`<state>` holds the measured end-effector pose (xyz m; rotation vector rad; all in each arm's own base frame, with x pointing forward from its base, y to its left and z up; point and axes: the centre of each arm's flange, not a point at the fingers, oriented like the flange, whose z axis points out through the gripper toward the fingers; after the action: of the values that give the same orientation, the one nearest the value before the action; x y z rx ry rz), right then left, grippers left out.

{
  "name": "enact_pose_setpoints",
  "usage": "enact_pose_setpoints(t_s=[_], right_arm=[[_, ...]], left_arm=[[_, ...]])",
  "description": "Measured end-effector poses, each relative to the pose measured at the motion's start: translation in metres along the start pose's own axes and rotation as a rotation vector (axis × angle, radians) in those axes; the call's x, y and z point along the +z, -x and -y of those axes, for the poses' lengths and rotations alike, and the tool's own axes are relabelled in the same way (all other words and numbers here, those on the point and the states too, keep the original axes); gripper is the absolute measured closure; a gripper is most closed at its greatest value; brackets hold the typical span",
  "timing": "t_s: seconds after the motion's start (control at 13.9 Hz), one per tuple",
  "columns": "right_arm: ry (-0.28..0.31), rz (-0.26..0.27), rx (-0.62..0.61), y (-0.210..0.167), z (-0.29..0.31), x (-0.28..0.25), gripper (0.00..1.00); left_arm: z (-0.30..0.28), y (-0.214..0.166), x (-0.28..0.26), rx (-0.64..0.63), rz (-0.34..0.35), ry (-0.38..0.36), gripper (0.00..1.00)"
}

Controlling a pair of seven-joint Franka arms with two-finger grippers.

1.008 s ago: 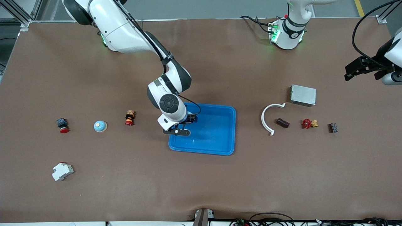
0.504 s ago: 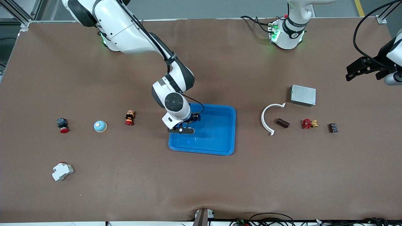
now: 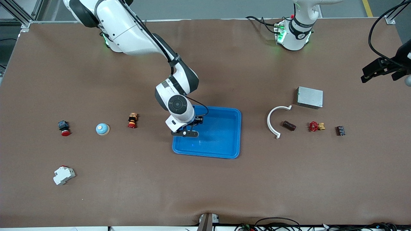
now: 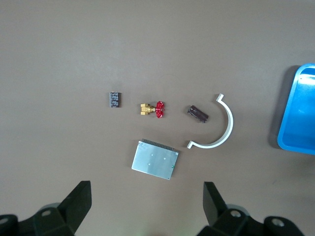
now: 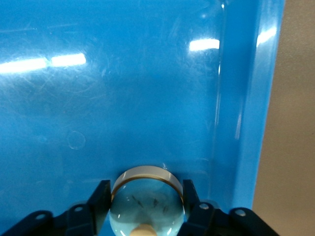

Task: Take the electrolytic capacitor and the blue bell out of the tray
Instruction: 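Lift the bell out of the tray with the right gripper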

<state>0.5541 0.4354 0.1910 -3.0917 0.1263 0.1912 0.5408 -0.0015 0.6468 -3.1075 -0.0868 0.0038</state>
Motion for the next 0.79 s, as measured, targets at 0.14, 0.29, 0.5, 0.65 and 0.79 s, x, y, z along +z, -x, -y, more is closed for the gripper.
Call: enact_pose_setpoints(t_s=[0.14,0.29,0.5,0.65,0.79], right_arm=[[-0.001,-0.001,0.000,-0.0002,0.0002,-0.0003,0.40],[-0.001,-0.001,0.000,-0.0002,0.0002,-0.0004,0.40],[-0.001,-0.002,0.000,-0.0004,0.0004,-0.0008,0.40],[-0.004,-0.005,-0.001,-0.0016,0.0009,-0.0027,0.40],[-0.003,-0.006,-0.018,-0.0046,0.0006,-0.0086,0.40]], left_arm=[[-0.0001,-0.0002,-0.0003,0.000,-0.002,0.000,0.00],[-0.0002,-0.0002,-0.0003,0.000,-0.002,0.000,0.00],[-0.0002,-0.0002,-0.0003,0.000,-0.002,0.000,0.00],[-0.0002,-0.0002,-0.0003,0.001,-0.002,0.000,0.00],[-0.0004,-0.0002,-0.0003,0.003,-0.002,0.000,0.00]])
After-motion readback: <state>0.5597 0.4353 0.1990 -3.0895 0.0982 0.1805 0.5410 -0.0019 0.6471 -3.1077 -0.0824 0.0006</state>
